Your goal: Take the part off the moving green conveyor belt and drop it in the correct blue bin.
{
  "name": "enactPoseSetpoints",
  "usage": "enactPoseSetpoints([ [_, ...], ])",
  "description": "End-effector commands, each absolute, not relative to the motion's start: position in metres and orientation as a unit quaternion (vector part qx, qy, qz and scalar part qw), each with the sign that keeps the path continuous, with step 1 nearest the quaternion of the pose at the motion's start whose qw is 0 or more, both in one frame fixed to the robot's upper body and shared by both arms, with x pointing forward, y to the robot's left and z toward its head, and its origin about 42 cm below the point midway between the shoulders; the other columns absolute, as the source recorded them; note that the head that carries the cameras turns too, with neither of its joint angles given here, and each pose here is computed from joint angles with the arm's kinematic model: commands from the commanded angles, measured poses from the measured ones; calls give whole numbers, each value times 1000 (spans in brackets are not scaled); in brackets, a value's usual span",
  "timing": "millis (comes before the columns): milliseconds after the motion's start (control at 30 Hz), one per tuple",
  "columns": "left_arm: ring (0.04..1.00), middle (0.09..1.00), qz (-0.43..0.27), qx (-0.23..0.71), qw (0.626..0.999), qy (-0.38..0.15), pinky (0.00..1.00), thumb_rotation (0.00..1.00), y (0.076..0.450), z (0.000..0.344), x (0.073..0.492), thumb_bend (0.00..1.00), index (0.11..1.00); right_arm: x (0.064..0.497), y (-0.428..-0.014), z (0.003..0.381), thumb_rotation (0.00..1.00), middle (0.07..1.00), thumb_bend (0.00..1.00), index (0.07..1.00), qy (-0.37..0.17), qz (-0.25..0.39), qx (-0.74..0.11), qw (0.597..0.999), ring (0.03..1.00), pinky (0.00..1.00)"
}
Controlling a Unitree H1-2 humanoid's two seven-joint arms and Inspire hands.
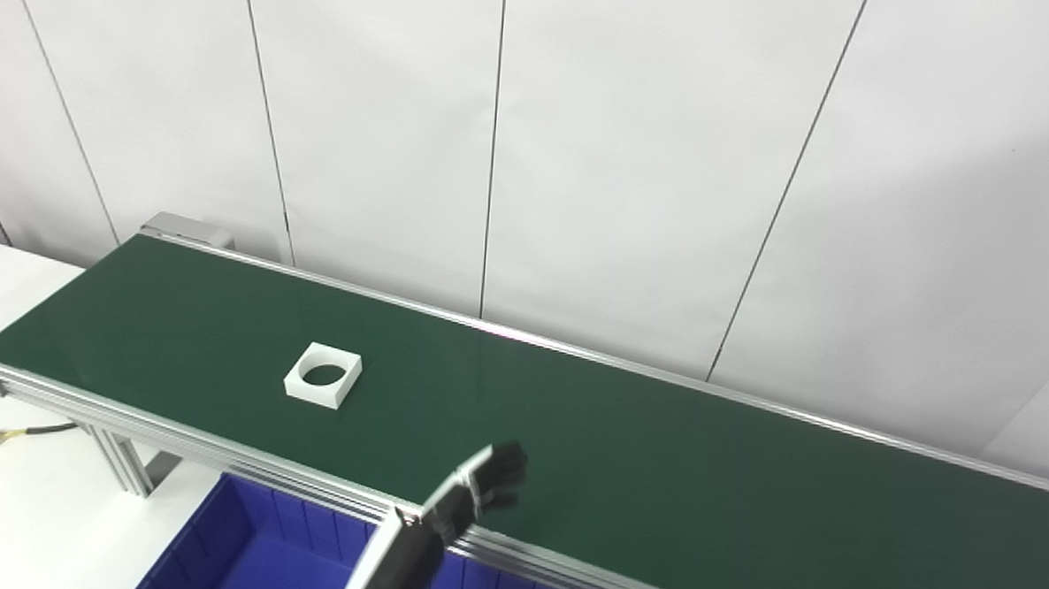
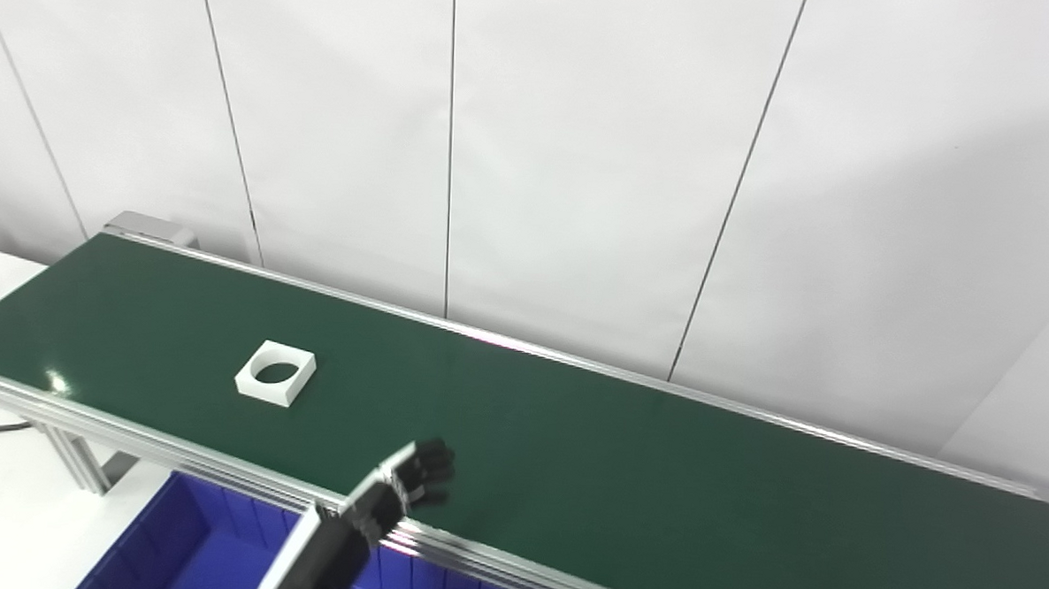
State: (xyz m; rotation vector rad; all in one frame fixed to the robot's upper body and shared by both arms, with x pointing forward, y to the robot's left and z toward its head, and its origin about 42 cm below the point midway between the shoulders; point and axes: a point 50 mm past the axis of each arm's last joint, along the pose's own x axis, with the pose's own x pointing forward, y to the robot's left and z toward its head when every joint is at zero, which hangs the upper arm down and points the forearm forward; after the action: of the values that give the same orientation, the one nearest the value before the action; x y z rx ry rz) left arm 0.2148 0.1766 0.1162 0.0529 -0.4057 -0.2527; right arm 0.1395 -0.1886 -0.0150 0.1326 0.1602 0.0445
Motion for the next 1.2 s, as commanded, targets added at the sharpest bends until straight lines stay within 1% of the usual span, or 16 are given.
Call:
enactPoseSetpoints([
  [0, 890, 914, -132, 42, 960, -243, 844, 766, 180, 132, 223, 829, 925, 146, -184, -6, 1000, 1000, 661, 1000, 40, 27, 66, 997, 1000, 1000],
  [133, 883, 918, -116, 80, 955, -263, 830, 805, 189, 140, 238, 848, 922, 147, -185, -7, 1000, 1000, 652, 1000, 42, 29, 61, 997, 1000, 1000],
  [267, 905, 937, -115, 105, 949, -274, 863, 844, 199, 146, 249, 883, 931, 148, -183, -6, 1000, 1000, 657, 1000, 40, 27, 62, 997, 1000, 1000],
  [300, 926, 950, -116, 115, 946, -280, 887, 860, 202, 150, 255, 874, 943, 149, -182, -5, 1000, 1000, 675, 1000, 39, 26, 61, 997, 1000, 1000],
  [367, 936, 957, -117, 131, 941, -288, 899, 867, 206, 156, 263, 867, 949, 149, -182, -4, 1000, 1000, 685, 1000, 37, 26, 61, 997, 999, 1000],
  [400, 949, 970, -118, 137, 940, -290, 909, 866, 208, 158, 266, 842, 963, 149, -182, -4, 1000, 1000, 690, 1000, 36, 26, 62, 997, 997, 1000],
  [533, 969, 990, -116, 156, 939, -284, 936, 863, 209, 171, 278, 795, 987, 151, -183, -1, 986, 981, 734, 1000, 32, 21, 48, 998, 975, 1000],
  [600, 979, 992, -121, 163, 938, -281, 959, 819, 209, 176, 285, 775, 989, 152, -183, 1, 978, 983, 752, 1000, 29, 24, 46, 998, 978, 1000],
  [700, 980, 996, -124, 179, 935, -279, 969, 782, 210, 180, 298, 764, 993, 153, -183, 2, 963, 984, 765, 1000, 25, 27, 49, 998, 978, 1000],
  [867, 1000, 1000, -120, 232, 928, -267, 980, 764, 219, 186, 320, 807, 1000, 153, -183, 4, 946, 983, 779, 1000, 21, 31, 41, 998, 970, 1000],
  [933, 1000, 1000, -118, 251, 923, -267, 969, 727, 225, 188, 330, 799, 1000, 154, -182, 5, 937, 981, 778, 1000, 20, 31, 42, 998, 966, 1000],
  [967, 1000, 1000, -118, 259, 922, -264, 961, 695, 229, 188, 335, 790, 1000, 154, -182, 5, 936, 981, 773, 1000, 19, 32, 41, 998, 965, 1000],
  [1000, 1000, 1000, -118, 266, 921, -261, 970, 639, 232, 189, 340, 783, 1000, 155, -182, 6, 937, 981, 778, 1000, 18, 33, 39, 999, 964, 1000],
  [1033, 1000, 1000, -118, 270, 920, -258, 976, 615, 233, 189, 343, 782, 1000, 155, -182, 6, 938, 982, 779, 1000, 17, 34, 37, 999, 964, 1000],
  [1067, 1000, 1000, -118, 281, 918, -253, 983, 567, 237, 189, 349, 780, 1000, 155, -182, 7, 934, 981, 776, 1000, 15, 36, 34, 999, 963, 1000],
  [1167, 1000, 1000, -117, 302, 916, -235, 1000, 499, 248, 190, 365, 808, 1000, 157, -183, 8, 931, 983, 769, 1000, 12, 37, 40, 998, 967, 1000],
])
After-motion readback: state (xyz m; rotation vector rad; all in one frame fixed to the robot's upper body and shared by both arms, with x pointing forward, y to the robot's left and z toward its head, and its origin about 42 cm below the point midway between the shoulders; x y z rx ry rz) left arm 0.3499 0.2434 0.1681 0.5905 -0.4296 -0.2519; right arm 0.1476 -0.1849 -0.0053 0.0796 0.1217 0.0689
